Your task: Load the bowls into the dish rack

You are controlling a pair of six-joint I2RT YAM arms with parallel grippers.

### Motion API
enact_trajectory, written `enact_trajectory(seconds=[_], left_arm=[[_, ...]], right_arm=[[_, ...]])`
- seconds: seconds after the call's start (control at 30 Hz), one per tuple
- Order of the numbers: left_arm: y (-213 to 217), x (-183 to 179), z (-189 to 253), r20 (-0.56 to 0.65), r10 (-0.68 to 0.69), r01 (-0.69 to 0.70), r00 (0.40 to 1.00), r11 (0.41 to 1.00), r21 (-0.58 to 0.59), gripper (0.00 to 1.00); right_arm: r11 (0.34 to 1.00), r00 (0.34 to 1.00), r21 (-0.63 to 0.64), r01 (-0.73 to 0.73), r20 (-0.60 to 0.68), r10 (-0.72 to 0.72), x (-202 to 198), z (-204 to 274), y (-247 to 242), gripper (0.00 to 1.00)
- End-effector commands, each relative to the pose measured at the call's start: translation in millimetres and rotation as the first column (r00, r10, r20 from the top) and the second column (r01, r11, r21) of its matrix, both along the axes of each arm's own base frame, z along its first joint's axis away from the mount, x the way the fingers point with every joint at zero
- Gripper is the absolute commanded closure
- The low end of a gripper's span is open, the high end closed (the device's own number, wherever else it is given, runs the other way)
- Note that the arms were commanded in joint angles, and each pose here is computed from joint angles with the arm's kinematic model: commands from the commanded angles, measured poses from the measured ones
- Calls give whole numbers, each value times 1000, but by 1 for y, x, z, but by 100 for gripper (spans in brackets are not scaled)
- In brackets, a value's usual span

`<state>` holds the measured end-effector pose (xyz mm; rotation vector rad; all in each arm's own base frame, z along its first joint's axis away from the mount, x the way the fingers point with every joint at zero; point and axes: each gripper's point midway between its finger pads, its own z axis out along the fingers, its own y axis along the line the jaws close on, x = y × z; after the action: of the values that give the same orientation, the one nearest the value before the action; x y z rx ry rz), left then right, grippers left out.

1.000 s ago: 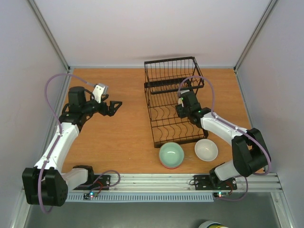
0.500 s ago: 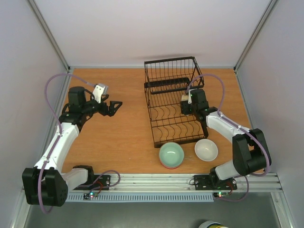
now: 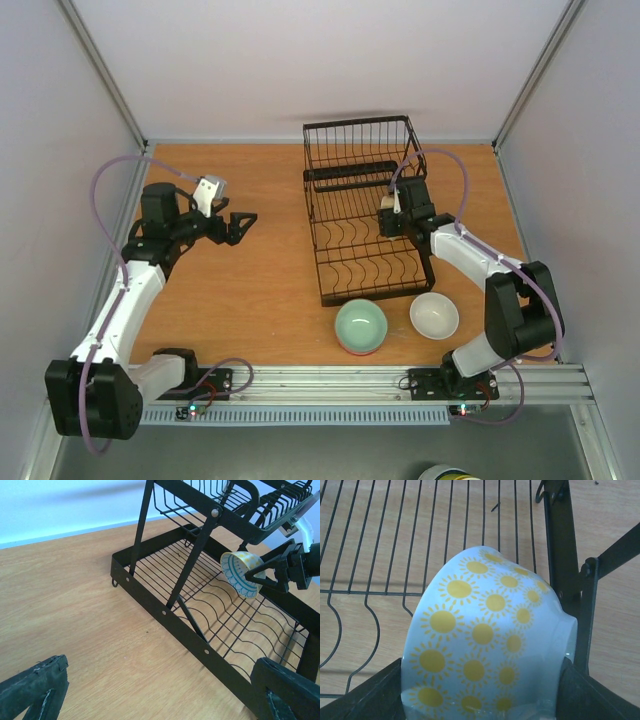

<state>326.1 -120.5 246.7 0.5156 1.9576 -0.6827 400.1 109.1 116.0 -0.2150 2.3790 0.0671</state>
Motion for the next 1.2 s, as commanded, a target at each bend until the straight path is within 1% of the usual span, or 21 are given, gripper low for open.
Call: enact_trajectory(seconds=[0.0,0.2,0.33,0.53,0.77,0.87,1.03,1.1,1.17], left_arm=[[0,0,9,37,-6,7,999,1000,-22,1],[0,-2,12,43,-4,5,999,1000,-24,1],[0,-2,12,46,-4,5,999,1000,-24,1],[0,-3,13,48,-6,7,999,1000,-27,0],[1,-3,13,51,-2,3,999,1000,-24,1],[1,-2,12,47,-4,5,999,1000,-25,1],[1,-2,10,43,-5,7,999,1000,-24,1],[1,-1,9,41,-6,7,999,1000,-24,1],[0,0,8,37,-7,8,999,1000,-24,1]], right_arm=[[992,982,-78,94,-155,-106,-33,-21,-28,33],[985,976,-109,135,-156,-151,-43,-15,-38,28],[983,973,-135,122,-179,-146,-51,-19,-34,26],[978,973,-187,88,-196,-125,-53,-28,-25,25],[958,974,-261,121,-155,-165,-50,-22,-33,25],[959,977,-255,123,-136,-162,-54,-17,-31,25],[979,985,-195,65,-145,-94,-74,-8,-11,25],[979,986,-198,49,-149,-80,-84,-5,-5,25],[977,986,-202,63,-141,-93,-93,1,-5,25]])
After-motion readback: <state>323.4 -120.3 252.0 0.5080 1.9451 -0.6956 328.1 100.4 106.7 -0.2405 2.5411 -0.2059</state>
